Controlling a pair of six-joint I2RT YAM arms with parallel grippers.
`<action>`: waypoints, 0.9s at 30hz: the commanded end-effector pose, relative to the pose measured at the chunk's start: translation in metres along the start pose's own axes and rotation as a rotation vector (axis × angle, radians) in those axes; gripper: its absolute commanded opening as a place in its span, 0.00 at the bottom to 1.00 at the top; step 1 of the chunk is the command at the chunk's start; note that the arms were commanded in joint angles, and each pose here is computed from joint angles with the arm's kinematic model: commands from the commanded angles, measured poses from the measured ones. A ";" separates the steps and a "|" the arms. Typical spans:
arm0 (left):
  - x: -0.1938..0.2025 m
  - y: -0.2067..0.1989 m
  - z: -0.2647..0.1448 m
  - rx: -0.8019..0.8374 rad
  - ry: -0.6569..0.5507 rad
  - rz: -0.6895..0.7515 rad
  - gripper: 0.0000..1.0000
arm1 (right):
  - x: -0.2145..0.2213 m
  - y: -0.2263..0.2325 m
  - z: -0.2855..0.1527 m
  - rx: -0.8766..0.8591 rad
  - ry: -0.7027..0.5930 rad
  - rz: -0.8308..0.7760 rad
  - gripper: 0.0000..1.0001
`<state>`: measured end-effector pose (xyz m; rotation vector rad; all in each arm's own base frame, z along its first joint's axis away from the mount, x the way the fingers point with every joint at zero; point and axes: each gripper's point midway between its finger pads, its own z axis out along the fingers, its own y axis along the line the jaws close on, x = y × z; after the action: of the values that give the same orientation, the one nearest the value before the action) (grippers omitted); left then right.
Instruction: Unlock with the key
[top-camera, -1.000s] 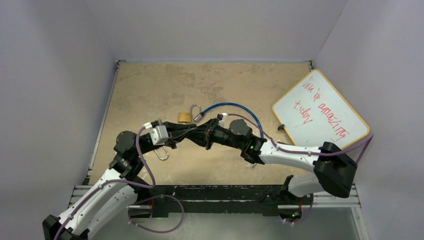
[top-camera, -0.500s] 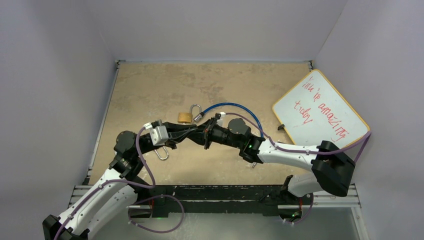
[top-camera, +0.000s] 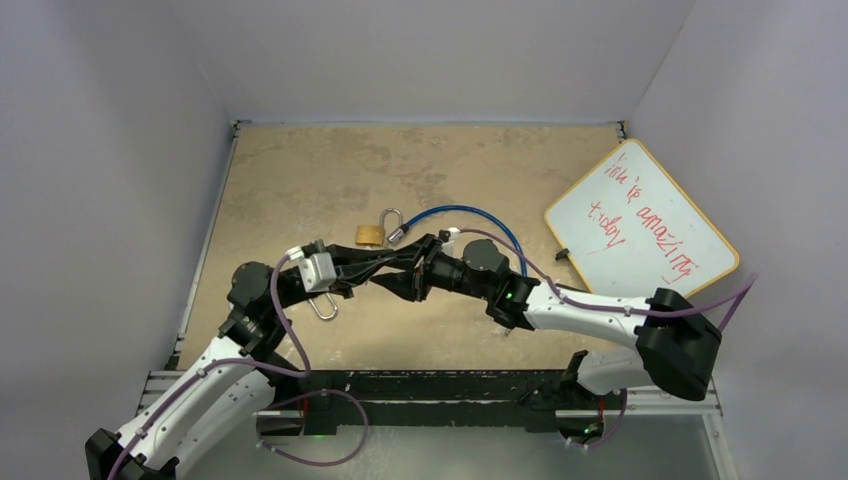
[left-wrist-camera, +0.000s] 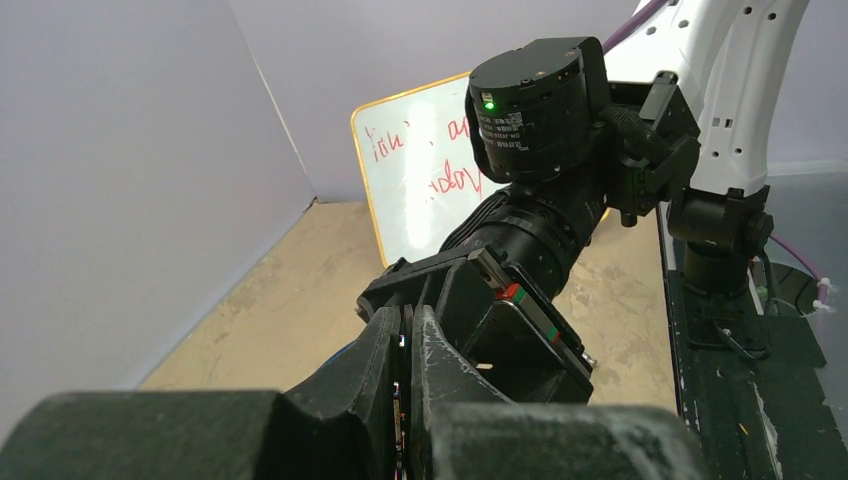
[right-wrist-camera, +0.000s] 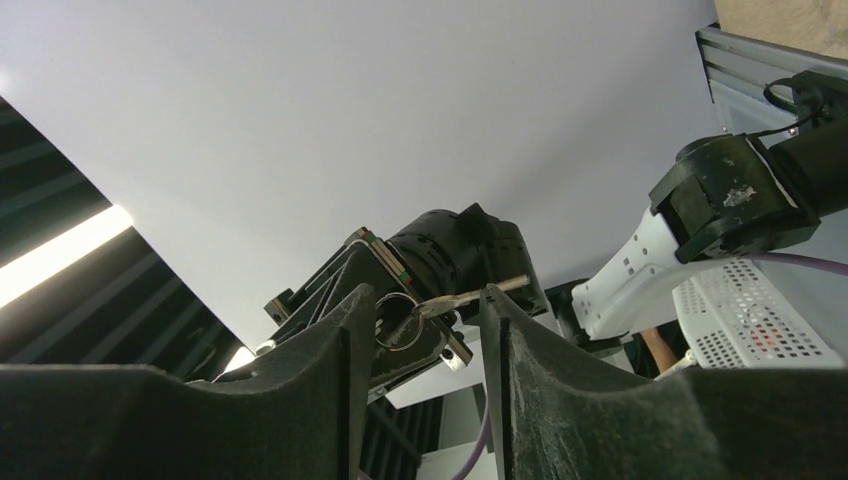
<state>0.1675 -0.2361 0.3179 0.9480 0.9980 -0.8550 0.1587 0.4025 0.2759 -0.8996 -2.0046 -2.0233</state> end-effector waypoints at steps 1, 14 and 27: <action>-0.002 -0.001 0.002 0.018 -0.009 0.014 0.00 | 0.015 0.024 -0.009 -0.064 0.048 0.074 0.44; -0.021 0.011 0.007 -0.064 0.023 -0.196 0.00 | -0.021 0.028 -0.051 -0.150 -0.254 -0.660 0.77; -0.053 0.010 0.009 -0.117 0.050 -0.490 0.00 | 0.064 0.061 -0.061 -0.395 0.086 -1.689 0.74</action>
<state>0.1687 -0.2351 0.3482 0.7115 1.3089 -1.0903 0.1379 0.3478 0.3176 0.7412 -2.7870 -2.7609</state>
